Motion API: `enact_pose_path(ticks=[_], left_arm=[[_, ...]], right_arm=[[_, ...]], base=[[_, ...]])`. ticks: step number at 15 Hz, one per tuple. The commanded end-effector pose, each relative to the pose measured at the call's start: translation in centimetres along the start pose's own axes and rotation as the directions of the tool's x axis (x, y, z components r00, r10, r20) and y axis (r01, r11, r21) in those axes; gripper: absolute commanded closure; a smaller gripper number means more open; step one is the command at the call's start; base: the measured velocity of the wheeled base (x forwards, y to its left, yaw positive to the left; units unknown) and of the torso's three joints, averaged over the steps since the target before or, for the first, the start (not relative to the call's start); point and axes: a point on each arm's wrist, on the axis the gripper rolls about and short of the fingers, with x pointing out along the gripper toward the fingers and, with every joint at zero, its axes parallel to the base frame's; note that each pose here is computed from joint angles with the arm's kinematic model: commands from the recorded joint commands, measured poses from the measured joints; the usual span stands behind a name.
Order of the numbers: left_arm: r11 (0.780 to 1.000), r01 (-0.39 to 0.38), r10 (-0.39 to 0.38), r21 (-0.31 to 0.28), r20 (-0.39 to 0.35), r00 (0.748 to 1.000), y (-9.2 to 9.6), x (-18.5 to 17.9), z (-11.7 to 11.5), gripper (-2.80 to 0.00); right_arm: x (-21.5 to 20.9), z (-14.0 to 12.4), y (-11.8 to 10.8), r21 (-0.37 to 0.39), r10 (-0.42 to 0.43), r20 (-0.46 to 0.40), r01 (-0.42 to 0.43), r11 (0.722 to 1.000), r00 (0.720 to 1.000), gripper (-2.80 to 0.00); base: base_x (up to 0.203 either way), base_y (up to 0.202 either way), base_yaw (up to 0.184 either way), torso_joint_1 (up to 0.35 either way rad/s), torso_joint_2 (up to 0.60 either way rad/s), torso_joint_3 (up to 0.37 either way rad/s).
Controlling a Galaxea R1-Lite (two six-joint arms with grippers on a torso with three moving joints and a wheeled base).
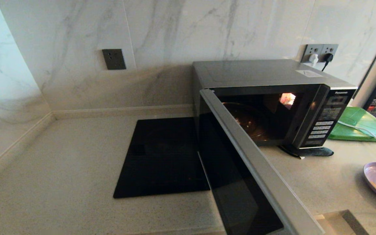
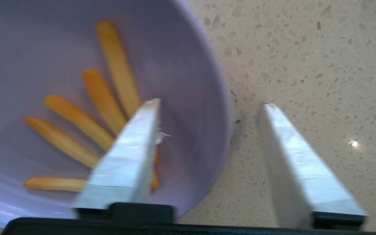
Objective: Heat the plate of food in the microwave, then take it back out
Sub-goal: Put the plate in the microwave oven
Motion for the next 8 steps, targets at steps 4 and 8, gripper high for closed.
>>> enact_pose_path(ticks=[4,8], left_arm=[[1.000,-0.001,0.001,-0.001,0.001,1.000,0.00,0.00,0.00,0.00],[1.000,-0.001,0.001,-0.001,0.001,1.000,0.00,0.00,0.00,0.00]], right_arm=[[0.54,0.04,0.05,0.004,-0.009,-0.013,0.009,1.000,1.000,0.00],[0.53,0.09,0.00,0.005,-0.009,-0.012,0.009,1.000,1.000,0.00]], base=[[0.000,0.000,0.000,0.000,0.00,0.000],[0.000,0.000,0.000,0.000,0.00,0.000]])
